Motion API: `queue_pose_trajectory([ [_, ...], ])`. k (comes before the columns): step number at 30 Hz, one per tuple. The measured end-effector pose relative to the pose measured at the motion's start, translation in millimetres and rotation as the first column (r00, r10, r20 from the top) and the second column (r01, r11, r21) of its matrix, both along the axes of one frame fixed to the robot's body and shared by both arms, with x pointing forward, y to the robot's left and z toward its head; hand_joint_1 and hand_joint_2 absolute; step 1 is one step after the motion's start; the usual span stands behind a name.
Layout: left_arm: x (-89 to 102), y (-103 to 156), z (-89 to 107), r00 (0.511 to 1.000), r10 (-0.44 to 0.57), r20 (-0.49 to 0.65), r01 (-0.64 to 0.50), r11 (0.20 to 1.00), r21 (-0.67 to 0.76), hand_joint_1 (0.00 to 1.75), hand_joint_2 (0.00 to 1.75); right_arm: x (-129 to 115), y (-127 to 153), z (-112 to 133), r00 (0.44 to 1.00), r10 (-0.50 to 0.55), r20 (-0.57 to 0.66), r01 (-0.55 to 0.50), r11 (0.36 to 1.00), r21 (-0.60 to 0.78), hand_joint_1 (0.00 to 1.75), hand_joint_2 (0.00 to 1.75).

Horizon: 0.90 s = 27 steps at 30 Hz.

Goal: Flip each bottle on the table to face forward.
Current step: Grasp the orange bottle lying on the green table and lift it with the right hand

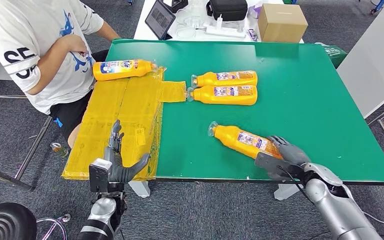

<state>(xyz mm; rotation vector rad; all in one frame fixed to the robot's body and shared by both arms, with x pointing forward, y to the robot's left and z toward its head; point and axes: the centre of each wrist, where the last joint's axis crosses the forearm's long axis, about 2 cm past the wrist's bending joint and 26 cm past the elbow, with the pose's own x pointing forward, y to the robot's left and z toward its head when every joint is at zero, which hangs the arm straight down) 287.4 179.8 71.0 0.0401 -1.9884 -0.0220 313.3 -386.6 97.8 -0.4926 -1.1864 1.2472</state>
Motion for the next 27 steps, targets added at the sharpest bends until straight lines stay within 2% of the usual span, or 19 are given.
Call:
queue_pose_trajectory([
  [1, 0.6, -0.5, 0.0, 1.0, -0.001, -0.001, 0.001, 1.0, 0.0, 0.0, 1.75, 1.0, 0.3, -1.1, 1.0, -0.001, 0.0, 0.001, 1.0, -0.002, 0.21, 1.75],
  [3, 2.3, -2.1, 0.6, 1.0, -0.002, -0.001, 0.002, 1.0, 0.0, 0.0, 1.75, 3.0, 3.1, -4.4, 1.0, -0.001, 0.007, 0.001, 1.0, -0.004, 0.51, 1.75],
  [5, 4.1, -3.7, 1.6, 1.0, -0.003, 0.0, 0.003, 1.0, 0.001, 0.0, 1.75, 4.9, 8.0, -7.4, 1.0, 0.0, 0.017, 0.0, 1.0, 0.001, 1.12, 1.75],
  [7, 5.2, -4.7, 2.1, 1.0, -0.005, 0.0, 0.005, 1.0, 0.001, 0.0, 1.75, 6.9, 12.9, -9.5, 1.0, 0.0, 0.025, 0.0, 1.0, 0.008, 1.54, 1.75],
  [14, 6.1, -6.3, 1.2, 1.0, -0.011, -0.01, 0.011, 1.0, 0.002, 0.0, 1.75, 9.9, 24.1, -13.9, 0.999, -0.003, 0.039, 0.002, 0.999, 0.036, 1.73, 1.75],
  [20, 5.4, -7.7, -0.7, 1.0, -0.013, -0.021, 0.013, 1.0, -0.001, 0.0, 1.75, 10.2, 33.8, -16.4, 0.997, -0.01, 0.071, 0.005, 0.998, 0.066, 1.75, 1.75],
  [24, 4.0, -11.4, -1.5, 0.999, -0.02, -0.03, 0.02, 1.0, -0.006, 0.0, 1.75, 6.3, 45.8, -20.4, 0.987, -0.039, 0.156, 0.02, 0.992, 0.122, 1.75, 1.75],
  [27, -0.3, -13.5, -3.1, 0.999, -0.026, -0.047, 0.024, 0.999, -0.026, 0.0, 1.75, -0.3, 64.7, -21.9, 0.956, -0.093, 0.278, 0.029, 0.974, 0.226, 1.75, 1.75],
])
